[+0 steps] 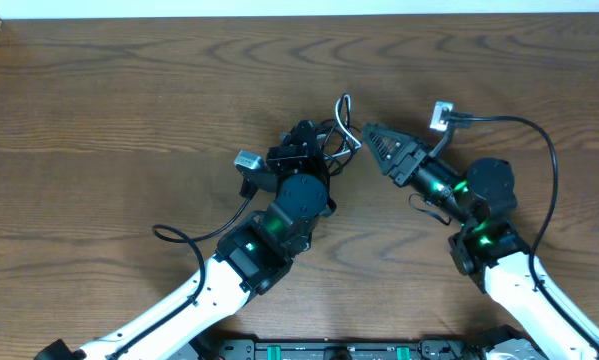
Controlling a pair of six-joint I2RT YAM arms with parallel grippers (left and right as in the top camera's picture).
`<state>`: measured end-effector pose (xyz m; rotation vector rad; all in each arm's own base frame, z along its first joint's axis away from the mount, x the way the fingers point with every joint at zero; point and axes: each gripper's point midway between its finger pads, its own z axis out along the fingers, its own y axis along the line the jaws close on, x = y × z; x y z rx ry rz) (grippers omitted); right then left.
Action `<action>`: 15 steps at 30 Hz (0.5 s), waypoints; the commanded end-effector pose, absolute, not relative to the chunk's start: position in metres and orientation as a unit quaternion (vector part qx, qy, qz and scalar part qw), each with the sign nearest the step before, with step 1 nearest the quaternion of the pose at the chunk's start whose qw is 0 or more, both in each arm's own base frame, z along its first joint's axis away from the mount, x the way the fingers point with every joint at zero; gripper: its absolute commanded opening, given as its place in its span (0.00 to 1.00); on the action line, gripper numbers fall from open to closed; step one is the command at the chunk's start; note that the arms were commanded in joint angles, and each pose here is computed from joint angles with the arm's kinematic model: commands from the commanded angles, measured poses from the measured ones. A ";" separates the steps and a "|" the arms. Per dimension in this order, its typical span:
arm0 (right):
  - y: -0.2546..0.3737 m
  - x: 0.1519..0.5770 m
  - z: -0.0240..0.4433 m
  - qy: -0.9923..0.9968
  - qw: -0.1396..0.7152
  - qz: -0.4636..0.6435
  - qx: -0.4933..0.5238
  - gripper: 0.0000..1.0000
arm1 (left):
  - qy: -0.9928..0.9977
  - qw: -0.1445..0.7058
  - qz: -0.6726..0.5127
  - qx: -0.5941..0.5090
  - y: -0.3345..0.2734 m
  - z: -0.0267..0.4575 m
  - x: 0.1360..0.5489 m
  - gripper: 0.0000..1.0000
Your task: Untangle cables
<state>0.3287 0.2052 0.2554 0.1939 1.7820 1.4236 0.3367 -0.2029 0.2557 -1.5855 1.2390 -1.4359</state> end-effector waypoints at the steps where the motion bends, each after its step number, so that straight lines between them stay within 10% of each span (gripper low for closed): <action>1: 0.212 0.326 0.261 0.706 0.417 0.570 0.061 0.45 | 0.449 0.318 -0.566 -0.614 -0.201 0.266 0.337 0.08; 15: 0.216 0.323 0.263 0.704 0.421 0.570 0.048 0.43 | 0.423 0.313 -0.595 -0.607 -0.203 0.282 0.339 0.08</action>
